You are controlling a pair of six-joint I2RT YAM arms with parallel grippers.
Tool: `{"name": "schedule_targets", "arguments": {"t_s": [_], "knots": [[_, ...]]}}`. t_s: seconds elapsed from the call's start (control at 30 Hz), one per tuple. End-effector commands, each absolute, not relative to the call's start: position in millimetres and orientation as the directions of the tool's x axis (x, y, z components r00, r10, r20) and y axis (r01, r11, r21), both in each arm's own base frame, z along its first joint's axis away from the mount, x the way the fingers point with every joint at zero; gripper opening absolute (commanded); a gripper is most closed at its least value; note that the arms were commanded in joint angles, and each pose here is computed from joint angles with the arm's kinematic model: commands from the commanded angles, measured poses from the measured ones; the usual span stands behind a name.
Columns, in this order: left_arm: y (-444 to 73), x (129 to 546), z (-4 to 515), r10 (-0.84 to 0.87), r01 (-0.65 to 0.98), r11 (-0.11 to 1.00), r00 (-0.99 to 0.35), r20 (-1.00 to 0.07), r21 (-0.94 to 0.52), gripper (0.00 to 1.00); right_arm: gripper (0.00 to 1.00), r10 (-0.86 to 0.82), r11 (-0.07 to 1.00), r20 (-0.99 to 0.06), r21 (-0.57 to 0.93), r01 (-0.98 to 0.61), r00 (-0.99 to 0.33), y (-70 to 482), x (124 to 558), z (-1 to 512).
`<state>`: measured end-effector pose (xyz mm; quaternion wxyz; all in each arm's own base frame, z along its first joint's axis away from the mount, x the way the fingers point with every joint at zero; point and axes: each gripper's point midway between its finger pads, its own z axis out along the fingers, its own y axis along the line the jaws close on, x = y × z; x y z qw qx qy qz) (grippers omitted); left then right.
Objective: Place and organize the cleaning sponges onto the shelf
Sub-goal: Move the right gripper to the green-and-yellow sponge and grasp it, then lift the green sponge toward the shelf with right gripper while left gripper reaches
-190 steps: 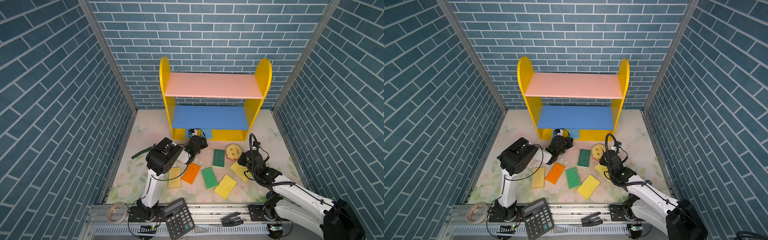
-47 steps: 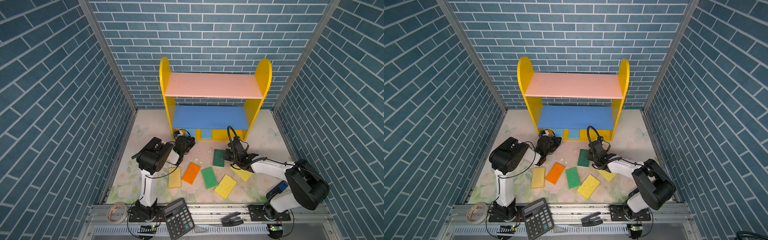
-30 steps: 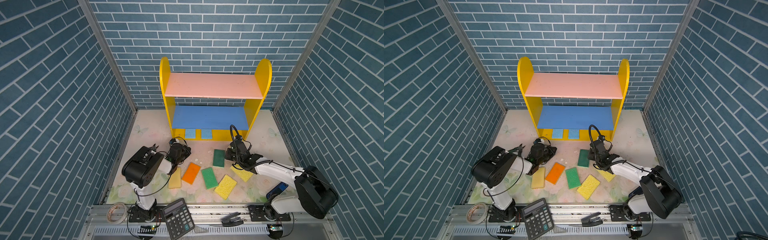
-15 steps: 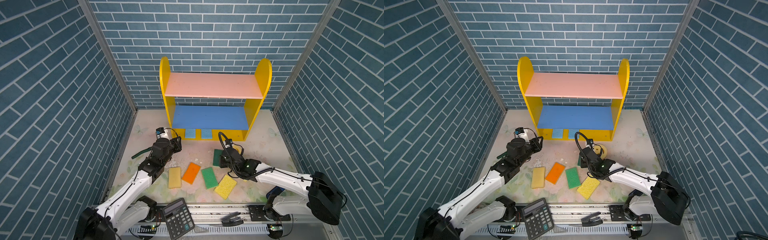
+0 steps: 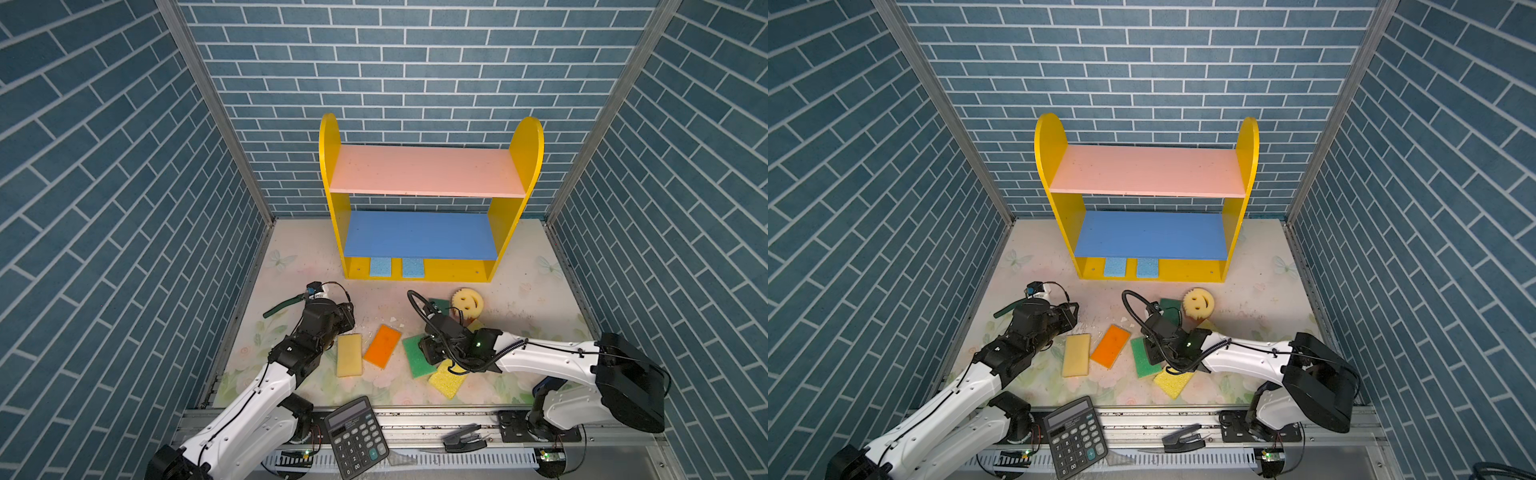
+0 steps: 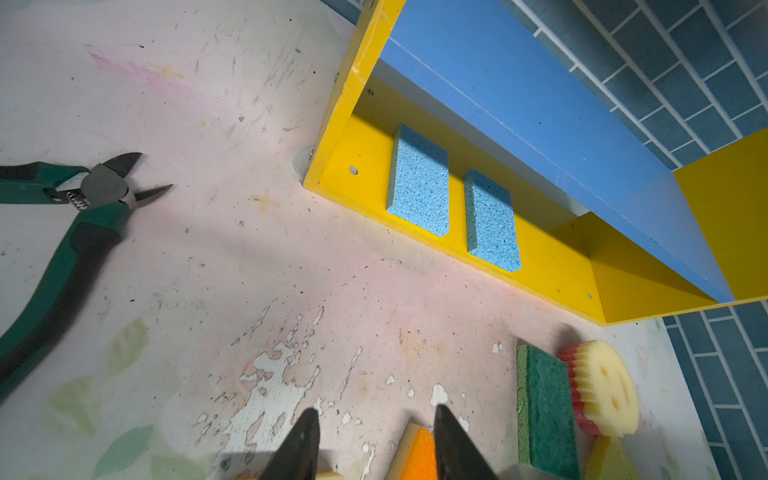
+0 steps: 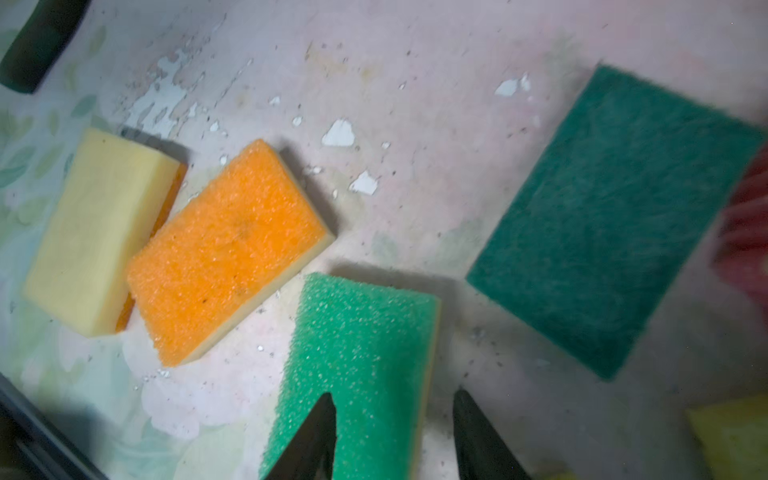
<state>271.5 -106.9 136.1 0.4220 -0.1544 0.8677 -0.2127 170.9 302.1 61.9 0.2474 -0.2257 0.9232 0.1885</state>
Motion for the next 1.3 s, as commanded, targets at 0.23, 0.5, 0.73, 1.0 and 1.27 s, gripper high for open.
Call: {"name": "schedule_targets", "arguments": {"t_s": [0.23,0.5,0.73,1.0,1.27], "knots": [[-118.1,287.9,131.1,-0.395,-0.066,0.884,-0.635,-0.664,-0.463,0.46,0.48,-0.274,0.85,-0.469,0.291,-0.44,-0.84,301.3,158.6,28.8],[-123.0,296.3,121.7,-0.395,-0.067,0.881,-0.647,-0.652,-0.468,0.47,0.52,-0.206,0.847,-0.416,0.378,-0.374,-0.886,305.4,161.3,12.2],[-121.4,299.7,121.6,-0.399,-0.077,0.882,-0.644,-0.652,-0.464,0.47,0.21,-0.165,0.829,-0.378,0.448,-0.336,-0.911,306.9,175.7,10.1],[-118.3,303.9,117.8,-0.4,-0.098,0.886,-0.653,-0.643,-0.452,0.47,0.0,-0.15,0.809,-0.386,0.481,-0.338,-0.91,304.4,198.4,32.2],[-152.8,319.9,120.9,-0.373,-0.014,0.852,-0.718,-0.588,-0.523,0.31,0.0,-0.183,0.786,-0.493,0.446,-0.428,-0.85,315.4,226.8,84.0]]}}
